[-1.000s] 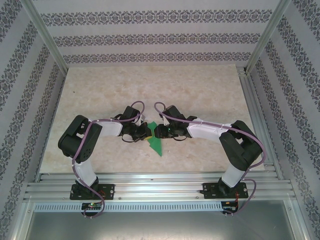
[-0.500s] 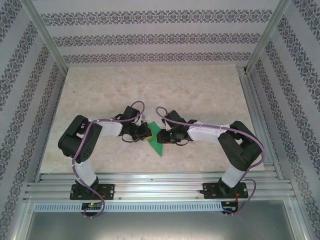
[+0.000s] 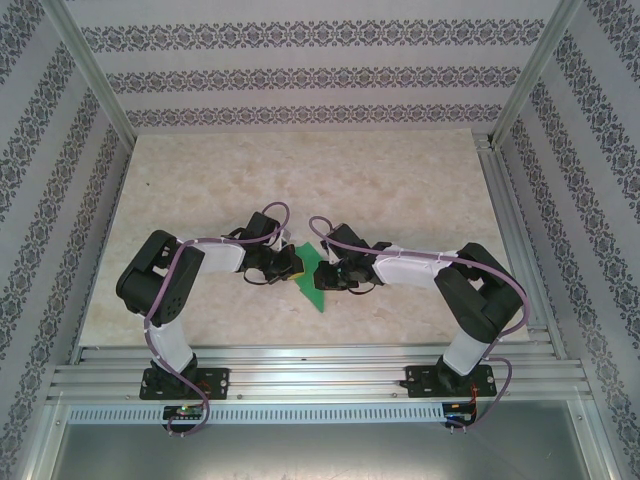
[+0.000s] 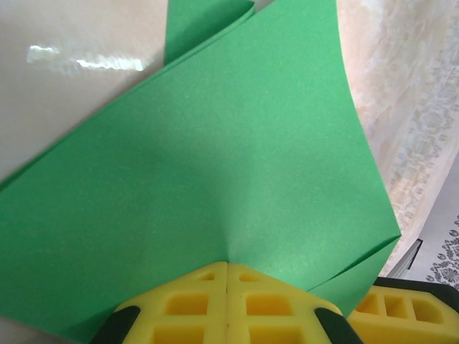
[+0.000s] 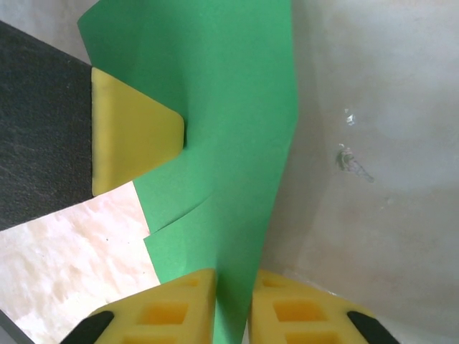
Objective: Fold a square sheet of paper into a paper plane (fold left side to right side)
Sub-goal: Fold the wing for the fifth time at the center of the table.
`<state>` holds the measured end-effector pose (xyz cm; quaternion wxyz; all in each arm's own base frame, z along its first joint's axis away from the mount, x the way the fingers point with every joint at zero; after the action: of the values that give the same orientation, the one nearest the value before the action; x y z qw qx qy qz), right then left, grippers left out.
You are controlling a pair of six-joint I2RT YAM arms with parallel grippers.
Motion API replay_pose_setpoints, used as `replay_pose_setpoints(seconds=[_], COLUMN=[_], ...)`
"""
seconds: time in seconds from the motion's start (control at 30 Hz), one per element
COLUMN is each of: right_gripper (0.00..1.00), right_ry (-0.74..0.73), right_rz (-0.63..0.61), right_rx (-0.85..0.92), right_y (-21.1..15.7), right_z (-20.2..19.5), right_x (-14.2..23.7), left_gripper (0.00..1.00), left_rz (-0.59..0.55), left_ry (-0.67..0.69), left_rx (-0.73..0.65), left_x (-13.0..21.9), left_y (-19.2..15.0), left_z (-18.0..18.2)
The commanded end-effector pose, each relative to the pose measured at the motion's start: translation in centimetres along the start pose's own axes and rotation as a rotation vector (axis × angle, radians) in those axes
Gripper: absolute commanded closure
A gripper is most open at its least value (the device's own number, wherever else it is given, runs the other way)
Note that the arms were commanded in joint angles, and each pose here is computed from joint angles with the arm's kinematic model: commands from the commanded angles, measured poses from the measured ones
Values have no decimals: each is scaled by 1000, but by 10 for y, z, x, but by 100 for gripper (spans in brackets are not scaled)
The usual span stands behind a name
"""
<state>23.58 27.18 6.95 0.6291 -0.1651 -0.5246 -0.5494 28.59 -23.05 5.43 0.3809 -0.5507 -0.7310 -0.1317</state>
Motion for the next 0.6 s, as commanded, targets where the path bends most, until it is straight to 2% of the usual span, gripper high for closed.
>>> replay_pose_setpoints(seconds=[0.0, 0.2, 0.33, 0.57], right_gripper=[85, 94, 94, 92], right_ry=[-53, -202, -256, -262], right_rz=[-15, 2, 2, 5], right_rx=[30, 131, 167, 186], right_y=[2, 1, -1, 1], right_z=[3, 1, 0, 3], right_x=[-1, 4, 5, 4], left_gripper=[100, 95, 82, 57], left_rz=[-24, -17, -38, -82], left_ry=[18, -43, -102, -172], left_rx=[-19, -28, -33, -50], left_x=[-4, 8, 33, 72], left_y=[4, 4, 9, 12], left_z=[1, -13, -27, -48])
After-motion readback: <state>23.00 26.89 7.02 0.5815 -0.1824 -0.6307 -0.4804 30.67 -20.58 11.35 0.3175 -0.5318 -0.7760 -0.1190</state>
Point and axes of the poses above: each hand's point on the last joint's axis, 136 mm out from that joint toward the fingers, its own x axis back along the fingers, its own z axis along the line the jaws close on, y = z × x, the point moved 5 cm from there along x, back along the fingers, and after that the axes turned 15 degrees about x, right-handed, at the moved point
